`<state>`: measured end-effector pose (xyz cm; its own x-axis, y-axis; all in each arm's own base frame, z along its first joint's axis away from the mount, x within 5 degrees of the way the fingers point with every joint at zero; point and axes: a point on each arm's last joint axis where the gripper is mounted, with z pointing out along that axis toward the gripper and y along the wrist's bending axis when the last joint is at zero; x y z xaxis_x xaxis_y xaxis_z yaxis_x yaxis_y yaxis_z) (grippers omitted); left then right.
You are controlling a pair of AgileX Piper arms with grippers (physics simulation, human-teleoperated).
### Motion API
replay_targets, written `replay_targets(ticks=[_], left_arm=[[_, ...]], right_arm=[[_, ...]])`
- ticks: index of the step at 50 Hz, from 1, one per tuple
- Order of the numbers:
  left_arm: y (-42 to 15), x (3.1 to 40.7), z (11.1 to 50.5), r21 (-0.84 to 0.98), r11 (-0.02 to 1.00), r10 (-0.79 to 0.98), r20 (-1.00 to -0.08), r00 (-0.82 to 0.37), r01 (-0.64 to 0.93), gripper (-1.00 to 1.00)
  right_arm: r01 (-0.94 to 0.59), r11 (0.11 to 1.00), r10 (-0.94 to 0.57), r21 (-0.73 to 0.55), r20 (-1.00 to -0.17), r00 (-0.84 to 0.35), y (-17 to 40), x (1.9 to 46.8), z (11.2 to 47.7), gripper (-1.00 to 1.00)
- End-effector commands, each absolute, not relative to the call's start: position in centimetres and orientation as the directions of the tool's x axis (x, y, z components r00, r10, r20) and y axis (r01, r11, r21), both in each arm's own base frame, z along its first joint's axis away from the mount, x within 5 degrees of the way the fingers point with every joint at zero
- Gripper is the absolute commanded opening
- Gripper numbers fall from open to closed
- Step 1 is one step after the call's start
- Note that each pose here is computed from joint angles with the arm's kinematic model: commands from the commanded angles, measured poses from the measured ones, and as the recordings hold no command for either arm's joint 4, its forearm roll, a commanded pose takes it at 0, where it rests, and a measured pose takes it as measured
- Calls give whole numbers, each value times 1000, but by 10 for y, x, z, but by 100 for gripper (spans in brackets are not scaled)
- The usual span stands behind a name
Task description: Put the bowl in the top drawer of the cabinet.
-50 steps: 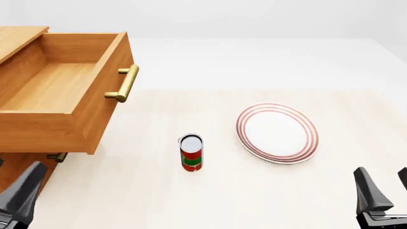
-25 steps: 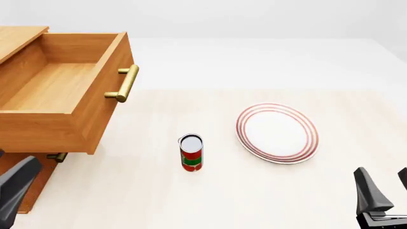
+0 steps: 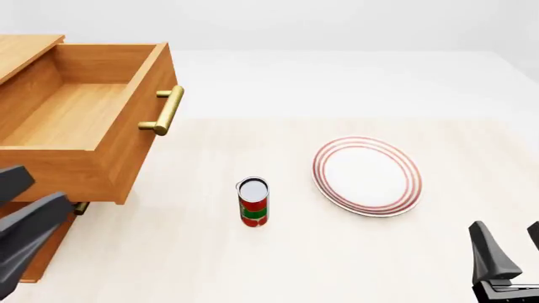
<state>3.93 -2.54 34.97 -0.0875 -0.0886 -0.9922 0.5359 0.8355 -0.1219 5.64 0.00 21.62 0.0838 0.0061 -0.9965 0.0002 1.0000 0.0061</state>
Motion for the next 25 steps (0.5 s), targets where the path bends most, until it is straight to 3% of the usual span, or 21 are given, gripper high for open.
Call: replay_targets(ticks=[1, 25], left_arm=[[-37, 47, 361, -142, 781, -80, -989, -127, 608, 100], [-68, 65, 361, -150, 698, -25, -982, -186, 700, 100]], right_arm=[[0, 1000, 6, 6, -996, 84, 0, 56, 216, 100], [0, 1000, 6, 6, -996, 84, 0, 56, 216, 100]])
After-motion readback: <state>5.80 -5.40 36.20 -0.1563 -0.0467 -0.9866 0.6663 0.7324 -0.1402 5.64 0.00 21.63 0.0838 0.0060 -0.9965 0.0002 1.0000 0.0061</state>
